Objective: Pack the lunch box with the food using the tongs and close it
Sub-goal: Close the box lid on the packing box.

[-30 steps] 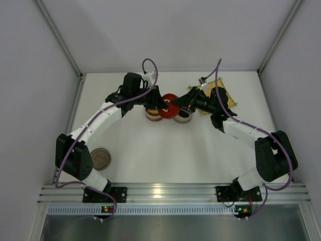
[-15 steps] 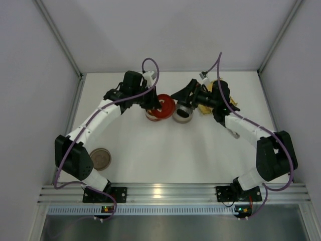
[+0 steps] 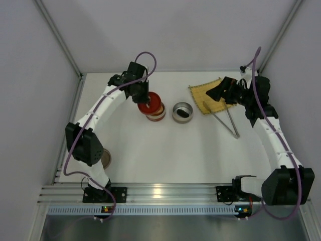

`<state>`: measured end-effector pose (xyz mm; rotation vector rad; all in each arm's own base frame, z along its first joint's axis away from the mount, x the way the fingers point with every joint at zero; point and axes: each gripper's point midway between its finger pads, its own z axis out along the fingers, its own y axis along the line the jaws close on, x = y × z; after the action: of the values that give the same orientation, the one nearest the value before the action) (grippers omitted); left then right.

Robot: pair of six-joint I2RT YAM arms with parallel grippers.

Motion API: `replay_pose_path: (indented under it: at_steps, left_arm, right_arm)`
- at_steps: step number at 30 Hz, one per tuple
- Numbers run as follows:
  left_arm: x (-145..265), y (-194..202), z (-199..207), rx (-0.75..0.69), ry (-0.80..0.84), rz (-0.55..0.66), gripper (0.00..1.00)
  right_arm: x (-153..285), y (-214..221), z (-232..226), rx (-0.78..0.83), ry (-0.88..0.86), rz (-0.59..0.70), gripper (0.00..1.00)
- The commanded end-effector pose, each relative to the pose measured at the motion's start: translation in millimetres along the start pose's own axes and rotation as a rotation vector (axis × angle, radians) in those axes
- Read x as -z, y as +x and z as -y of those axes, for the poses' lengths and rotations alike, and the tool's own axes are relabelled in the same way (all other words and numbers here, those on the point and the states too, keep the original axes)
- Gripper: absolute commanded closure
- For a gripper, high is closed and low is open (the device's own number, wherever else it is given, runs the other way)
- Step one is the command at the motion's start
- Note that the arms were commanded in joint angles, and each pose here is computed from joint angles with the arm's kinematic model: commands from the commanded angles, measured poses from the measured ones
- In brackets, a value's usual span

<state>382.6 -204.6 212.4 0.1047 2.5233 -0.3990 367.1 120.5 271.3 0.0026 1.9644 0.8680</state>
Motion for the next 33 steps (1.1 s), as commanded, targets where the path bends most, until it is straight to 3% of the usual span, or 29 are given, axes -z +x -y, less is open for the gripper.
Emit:
replay_pose_path:
  at_steps: [1, 12, 33]
  left_arm:
    - [-10, 0, -3, 0.075, -0.026, -0.058, 1.0]
    - [-76, 2, -8, 0.132, -0.034, -0.191, 1.0]
    - [-109, 4, -24, 0.112, -0.128, -0.206, 1.0]
  right_arm:
    - [32, -20, 0, 0.125, 0.051, 0.047, 0.01]
    - [77, -32, 16, 0.274, 0.224, 0.09, 0.01]
    - [75, -17, 18, 0.214, 0.196, 0.076, 0.01]
